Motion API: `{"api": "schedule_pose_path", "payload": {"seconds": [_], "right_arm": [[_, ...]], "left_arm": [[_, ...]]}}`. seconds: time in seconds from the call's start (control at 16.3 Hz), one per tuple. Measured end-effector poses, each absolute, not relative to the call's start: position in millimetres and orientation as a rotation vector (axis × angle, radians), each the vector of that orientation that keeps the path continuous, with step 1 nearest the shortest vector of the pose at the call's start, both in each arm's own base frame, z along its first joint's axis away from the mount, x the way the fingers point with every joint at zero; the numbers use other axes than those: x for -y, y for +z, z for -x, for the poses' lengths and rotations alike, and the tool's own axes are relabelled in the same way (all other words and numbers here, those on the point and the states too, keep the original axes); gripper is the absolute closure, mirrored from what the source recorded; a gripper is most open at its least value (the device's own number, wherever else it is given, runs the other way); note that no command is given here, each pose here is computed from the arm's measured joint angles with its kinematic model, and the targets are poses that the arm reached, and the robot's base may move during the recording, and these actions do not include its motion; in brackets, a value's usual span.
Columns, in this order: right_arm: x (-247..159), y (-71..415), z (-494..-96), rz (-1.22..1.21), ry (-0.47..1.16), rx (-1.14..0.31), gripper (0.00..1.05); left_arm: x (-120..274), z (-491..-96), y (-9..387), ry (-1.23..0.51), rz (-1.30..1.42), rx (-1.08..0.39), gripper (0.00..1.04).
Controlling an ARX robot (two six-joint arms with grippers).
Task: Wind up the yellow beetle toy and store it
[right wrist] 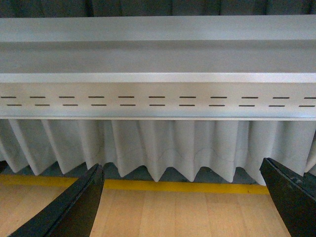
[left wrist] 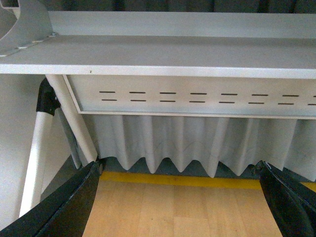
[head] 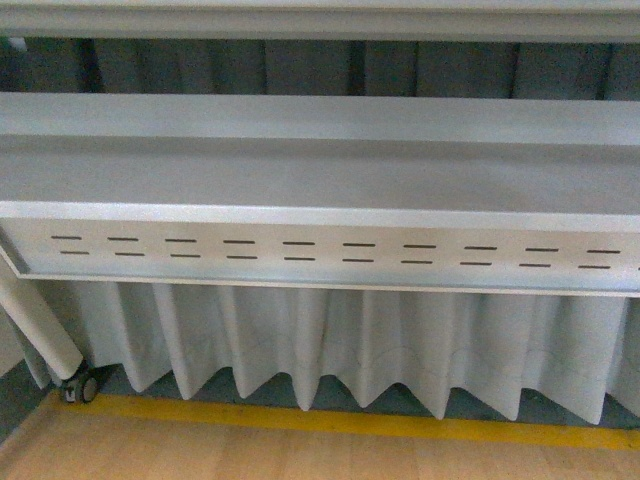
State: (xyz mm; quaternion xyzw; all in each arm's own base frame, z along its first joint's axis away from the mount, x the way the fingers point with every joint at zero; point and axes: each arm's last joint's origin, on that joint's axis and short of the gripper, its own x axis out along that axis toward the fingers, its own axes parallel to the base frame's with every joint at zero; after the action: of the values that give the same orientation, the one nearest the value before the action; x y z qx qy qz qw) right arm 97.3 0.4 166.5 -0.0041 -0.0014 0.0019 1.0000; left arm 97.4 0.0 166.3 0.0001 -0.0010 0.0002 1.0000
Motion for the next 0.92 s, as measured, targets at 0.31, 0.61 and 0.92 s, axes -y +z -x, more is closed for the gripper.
{"api": "schedule_pose_path", "payload": {"seconds": [0.31, 0.61, 0.92], "right_arm": [[-0.4, 166.5, -97.3, 0.008, 0.004, 0.003, 0.06], [-0.4, 166.5, -97.3, 0.008, 0.004, 0.003, 0.06], [-0.4, 166.5, -97.3, 0.008, 0.004, 0.003, 0.06]], "left_arm": [[0.0, -97.4, 166.3, 0.000, 0.000, 0.002, 0.07], [0.0, -97.4, 166.3, 0.000, 0.000, 0.002, 0.07], [0.0, -97.4, 166.3, 0.000, 0.000, 0.002, 0.07]]}}
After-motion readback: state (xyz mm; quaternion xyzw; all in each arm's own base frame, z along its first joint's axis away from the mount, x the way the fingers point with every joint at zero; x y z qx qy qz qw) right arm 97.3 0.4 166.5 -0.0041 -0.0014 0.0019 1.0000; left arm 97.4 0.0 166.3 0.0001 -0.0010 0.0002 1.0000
